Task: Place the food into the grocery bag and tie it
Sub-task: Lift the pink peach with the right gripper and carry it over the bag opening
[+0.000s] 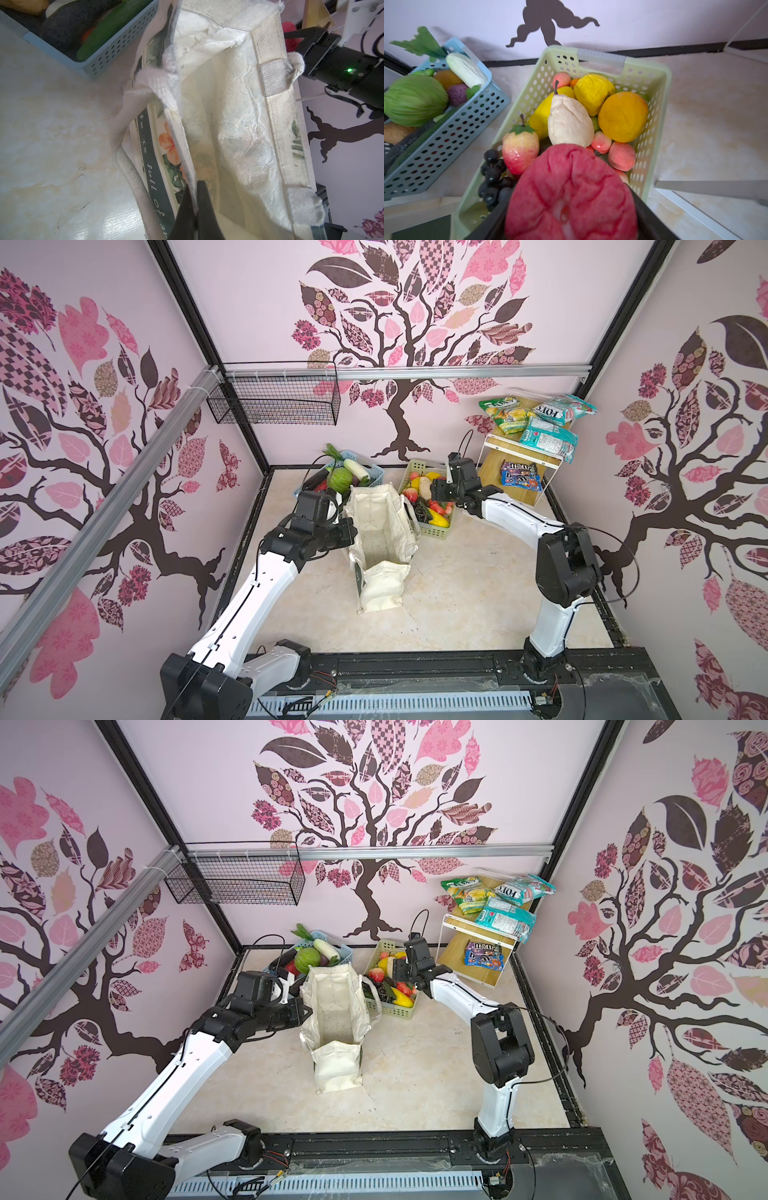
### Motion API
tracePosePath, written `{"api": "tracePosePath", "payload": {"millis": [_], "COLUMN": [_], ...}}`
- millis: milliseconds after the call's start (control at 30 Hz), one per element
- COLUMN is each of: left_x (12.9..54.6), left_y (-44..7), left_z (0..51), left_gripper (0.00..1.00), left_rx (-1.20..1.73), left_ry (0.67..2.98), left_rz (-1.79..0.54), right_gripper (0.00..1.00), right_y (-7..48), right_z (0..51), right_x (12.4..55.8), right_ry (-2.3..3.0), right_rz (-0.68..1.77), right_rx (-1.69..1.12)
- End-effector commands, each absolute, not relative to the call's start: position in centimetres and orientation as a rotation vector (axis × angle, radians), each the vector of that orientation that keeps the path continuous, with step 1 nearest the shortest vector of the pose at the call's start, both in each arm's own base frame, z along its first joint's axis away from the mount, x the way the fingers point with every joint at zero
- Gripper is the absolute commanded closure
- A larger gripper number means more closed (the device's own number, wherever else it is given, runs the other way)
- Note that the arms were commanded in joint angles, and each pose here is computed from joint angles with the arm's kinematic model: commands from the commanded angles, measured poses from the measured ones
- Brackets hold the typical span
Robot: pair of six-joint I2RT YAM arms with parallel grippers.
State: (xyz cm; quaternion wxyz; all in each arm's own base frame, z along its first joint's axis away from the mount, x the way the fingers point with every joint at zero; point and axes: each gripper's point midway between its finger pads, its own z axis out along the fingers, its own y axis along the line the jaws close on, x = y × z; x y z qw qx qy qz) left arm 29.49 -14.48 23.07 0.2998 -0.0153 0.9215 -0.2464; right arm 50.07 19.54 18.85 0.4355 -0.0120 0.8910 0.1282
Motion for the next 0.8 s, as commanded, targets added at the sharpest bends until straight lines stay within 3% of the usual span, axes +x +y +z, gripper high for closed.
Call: {"api": "tracePosePath", "payload": {"millis": [0,233,433,767], "left_x": [29.1,29.2,29.4,29.5], "left_y": [-14.7,-14.6,-14.7,-14.4], "left_z": [22.6,22.5,22.7,22.8], "left_gripper": [0.96,0.96,0.97,0.97], "left_rx": [-0.007,-0.018,-0.018,-0.030], "left_ry": [2.445,2.437,2.434,2.430], "left_rz": [-0.671,-0.669,-0.667,-0.649], "right_gripper": [0.28,0.28,0.29,0.28], "right_y": [19.7,23.6,29.7,40.2], "right_z": [24.7,30.6,34.1,32.6], "right_x": [48.9,45.4,39.9,28.7], "right_ry": [2.140,2.053,1.974,1.935], "right_rz": [0.350,0.428,0.503,0.623], "right_rx": [-0.081,-0.238,-0.433,-0.800]}}
